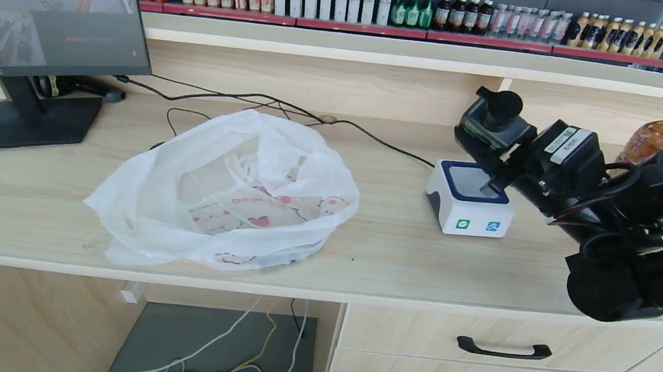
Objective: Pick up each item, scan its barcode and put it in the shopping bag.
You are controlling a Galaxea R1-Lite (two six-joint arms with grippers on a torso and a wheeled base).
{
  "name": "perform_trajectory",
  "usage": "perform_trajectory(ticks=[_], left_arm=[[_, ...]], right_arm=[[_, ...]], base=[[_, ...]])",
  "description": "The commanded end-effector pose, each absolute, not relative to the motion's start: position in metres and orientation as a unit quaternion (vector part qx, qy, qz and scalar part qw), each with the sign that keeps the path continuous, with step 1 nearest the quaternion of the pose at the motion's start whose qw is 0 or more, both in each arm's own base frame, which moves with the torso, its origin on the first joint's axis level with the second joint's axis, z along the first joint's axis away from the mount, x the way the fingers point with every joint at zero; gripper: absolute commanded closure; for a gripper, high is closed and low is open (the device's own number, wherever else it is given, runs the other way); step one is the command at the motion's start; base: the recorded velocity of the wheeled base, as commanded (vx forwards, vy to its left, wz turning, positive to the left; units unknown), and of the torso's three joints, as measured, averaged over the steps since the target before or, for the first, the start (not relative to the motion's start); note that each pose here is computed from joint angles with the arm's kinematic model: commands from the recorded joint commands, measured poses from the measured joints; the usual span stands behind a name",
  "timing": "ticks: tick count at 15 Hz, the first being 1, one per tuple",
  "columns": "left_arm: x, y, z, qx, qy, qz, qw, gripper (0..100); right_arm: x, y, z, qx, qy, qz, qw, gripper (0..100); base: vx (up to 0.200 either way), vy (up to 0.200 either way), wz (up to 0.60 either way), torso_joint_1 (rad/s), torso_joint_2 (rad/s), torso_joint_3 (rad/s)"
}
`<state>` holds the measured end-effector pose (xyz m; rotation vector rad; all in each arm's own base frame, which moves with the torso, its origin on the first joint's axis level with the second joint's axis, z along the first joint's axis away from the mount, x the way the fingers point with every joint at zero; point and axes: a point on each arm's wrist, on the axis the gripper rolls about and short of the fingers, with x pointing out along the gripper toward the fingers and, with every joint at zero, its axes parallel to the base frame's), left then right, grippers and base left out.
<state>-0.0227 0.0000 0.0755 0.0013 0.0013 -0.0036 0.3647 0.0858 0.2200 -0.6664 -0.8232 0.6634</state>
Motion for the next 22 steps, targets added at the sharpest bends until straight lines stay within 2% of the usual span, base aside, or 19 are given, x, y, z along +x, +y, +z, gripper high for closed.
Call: perform_trajectory(ticks=[1,4,10,22], left_arm=[[-0.023,0.000,0.076,0.001,0.001,-0.002,1.000,0],[-0.023,0.000,0.076,0.001,0.001,-0.002,1.000,0],[-0.023,0.000,0.076,0.002,0.001,-0.002,1.000,0],[-0.023,0.000,0.076,0.001,0.001,-0.002,1.000,0]], right_arm=[[0.372,0.083,0.220,-0.318,-0.391,0.309,0.807,100],[0.374,0.078,0.220,-0.354,-0.402,0.291,0.793,100],[0.376,0.076,0.196,-0.380,-0.377,0.291,0.793,100],[0.376,0.068,0.190,-0.388,-0.366,0.285,0.797,100]], base=[[0.000,0.000,0.00,0.000,0.00,0.000],[0.000,0.000,0.00,0.000,0.00,0.000],[0.000,0.000,0.00,0.000,0.00,0.000],[0.000,0.000,0.00,0.000,0.00,0.000]])
